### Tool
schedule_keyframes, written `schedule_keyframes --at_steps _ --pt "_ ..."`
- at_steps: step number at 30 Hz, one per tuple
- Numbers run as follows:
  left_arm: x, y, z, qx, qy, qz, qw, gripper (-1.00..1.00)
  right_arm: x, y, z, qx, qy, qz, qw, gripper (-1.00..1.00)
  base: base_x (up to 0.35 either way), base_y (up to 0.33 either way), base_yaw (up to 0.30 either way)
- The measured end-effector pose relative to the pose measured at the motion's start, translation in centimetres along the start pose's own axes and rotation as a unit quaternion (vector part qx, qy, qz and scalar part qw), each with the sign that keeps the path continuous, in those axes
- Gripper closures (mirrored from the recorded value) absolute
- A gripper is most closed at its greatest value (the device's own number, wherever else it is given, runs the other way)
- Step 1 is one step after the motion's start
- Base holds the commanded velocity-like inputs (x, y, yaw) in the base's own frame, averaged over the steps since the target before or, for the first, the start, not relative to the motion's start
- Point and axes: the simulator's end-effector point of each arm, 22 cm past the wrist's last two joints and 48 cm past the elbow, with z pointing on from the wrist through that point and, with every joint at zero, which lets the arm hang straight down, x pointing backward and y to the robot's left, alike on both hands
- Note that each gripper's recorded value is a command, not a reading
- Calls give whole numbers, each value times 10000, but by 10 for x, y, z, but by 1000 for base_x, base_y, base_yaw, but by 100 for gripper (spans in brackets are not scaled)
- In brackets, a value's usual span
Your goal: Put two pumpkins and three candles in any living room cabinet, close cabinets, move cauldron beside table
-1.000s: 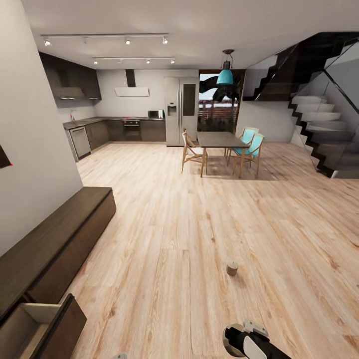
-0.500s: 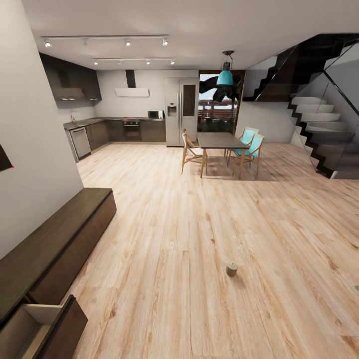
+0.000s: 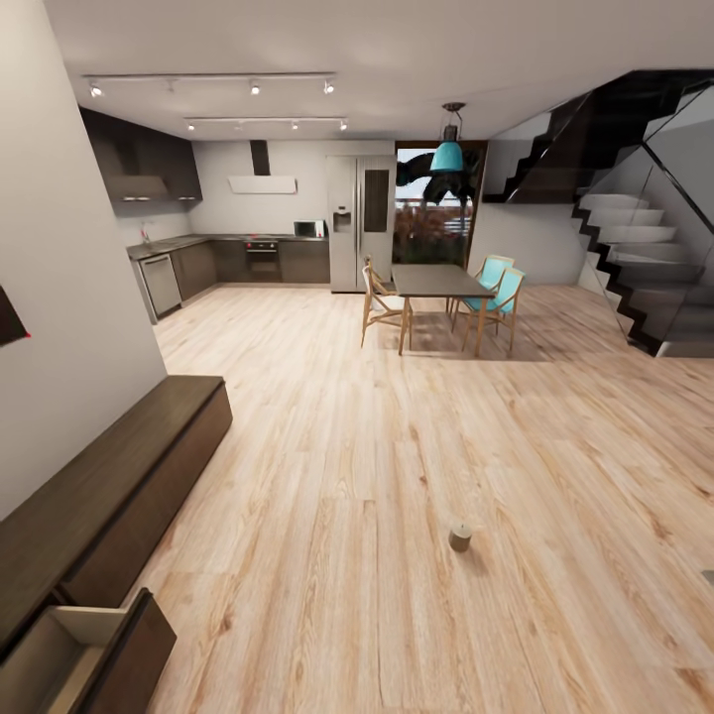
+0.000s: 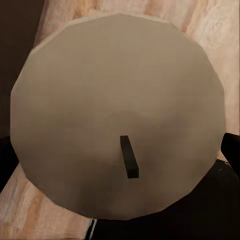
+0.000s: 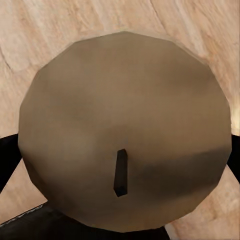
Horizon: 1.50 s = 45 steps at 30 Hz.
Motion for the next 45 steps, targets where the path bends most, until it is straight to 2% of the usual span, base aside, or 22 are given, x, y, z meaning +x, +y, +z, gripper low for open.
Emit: schedule_keyframes --at_steps 4,10,17,24,29,36,45 --pt "11 13 -4 63 48 207 9998 100 -4 2 -6 -117 -127 -7 9999 100 0 0 0" --pt "35 26 -16 24 97 258 9996 100 -15 2 -13 -125 -363 26 9993 100 0 0 0" --pt "51 33 -24 1 186 282 9994 100 -16 1 -19 -98 -396 72 9991 100 0 0 0" --pt "52 33 -24 -9 186 242 9995 100 -16 -1 -19 -62 -378 115 9992 100 0 0 34" --pt "50 23 -25 69 157 267 9995 100 -15 -1 -19 -49 -363 117 9993 100 0 0 254" --pt "44 20 -26 92 -29 230 9997 100 -14 -1 -19 -53 -352 109 9993 100 -13 -18 286" --pt "46 14 -27 125 -29 211 9997 100 -14 -1 -19 -39 -349 121 9993 100 -49 -60 289"
